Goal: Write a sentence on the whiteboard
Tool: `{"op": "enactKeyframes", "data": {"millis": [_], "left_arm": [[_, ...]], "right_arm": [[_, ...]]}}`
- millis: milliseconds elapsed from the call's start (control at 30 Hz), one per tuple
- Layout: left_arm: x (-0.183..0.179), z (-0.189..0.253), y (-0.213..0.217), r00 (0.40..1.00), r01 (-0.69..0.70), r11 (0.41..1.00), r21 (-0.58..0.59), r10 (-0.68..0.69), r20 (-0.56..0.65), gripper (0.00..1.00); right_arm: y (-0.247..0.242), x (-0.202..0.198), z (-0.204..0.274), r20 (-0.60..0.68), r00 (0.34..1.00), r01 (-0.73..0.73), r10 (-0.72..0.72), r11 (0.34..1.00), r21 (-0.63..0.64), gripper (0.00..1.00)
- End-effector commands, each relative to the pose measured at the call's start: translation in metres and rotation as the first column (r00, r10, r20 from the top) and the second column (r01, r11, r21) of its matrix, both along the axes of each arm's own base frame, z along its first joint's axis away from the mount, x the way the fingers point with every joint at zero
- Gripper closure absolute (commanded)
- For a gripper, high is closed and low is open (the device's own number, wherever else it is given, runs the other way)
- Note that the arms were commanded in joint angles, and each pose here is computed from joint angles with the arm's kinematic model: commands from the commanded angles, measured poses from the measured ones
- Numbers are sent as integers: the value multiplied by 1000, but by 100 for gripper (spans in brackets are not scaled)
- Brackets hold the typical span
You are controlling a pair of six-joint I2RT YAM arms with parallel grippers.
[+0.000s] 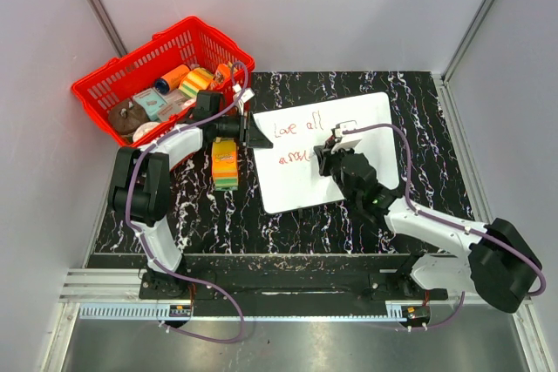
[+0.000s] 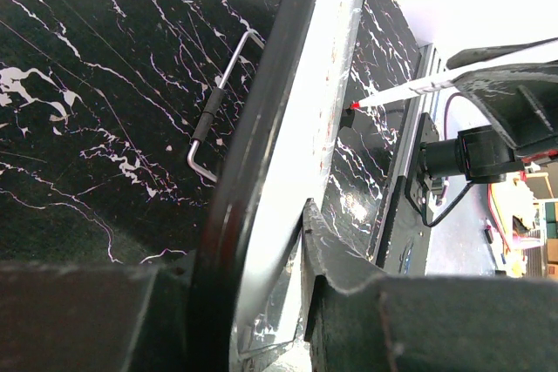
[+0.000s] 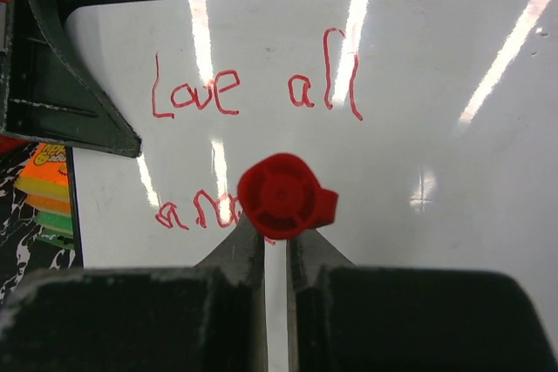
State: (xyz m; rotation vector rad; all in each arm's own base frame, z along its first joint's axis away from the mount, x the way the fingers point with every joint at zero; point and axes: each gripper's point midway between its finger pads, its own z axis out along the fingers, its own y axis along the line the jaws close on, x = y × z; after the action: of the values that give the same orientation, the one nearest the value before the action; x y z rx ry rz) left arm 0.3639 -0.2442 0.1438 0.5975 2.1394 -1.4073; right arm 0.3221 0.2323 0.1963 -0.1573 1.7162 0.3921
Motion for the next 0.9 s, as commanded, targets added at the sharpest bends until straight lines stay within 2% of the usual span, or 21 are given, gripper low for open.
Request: {"op": "enactKeyframes", "data": {"millis": [0, 400, 867], "left_arm": [[65, -45, 29, 927, -189, 939, 286, 75, 367, 100], [65, -45, 29, 927, -187, 940, 286, 73, 368, 100], [64, -46, 28, 928, -183, 940, 288, 68, 366, 100]], "right_arm": [[-2, 10, 51, 112, 993, 20, -29, 997, 76, 100], [-4, 29, 46, 105, 992, 59, -64, 997, 49, 100], [-2, 25, 20, 51, 998, 45, -46, 999, 20, 100]]}}
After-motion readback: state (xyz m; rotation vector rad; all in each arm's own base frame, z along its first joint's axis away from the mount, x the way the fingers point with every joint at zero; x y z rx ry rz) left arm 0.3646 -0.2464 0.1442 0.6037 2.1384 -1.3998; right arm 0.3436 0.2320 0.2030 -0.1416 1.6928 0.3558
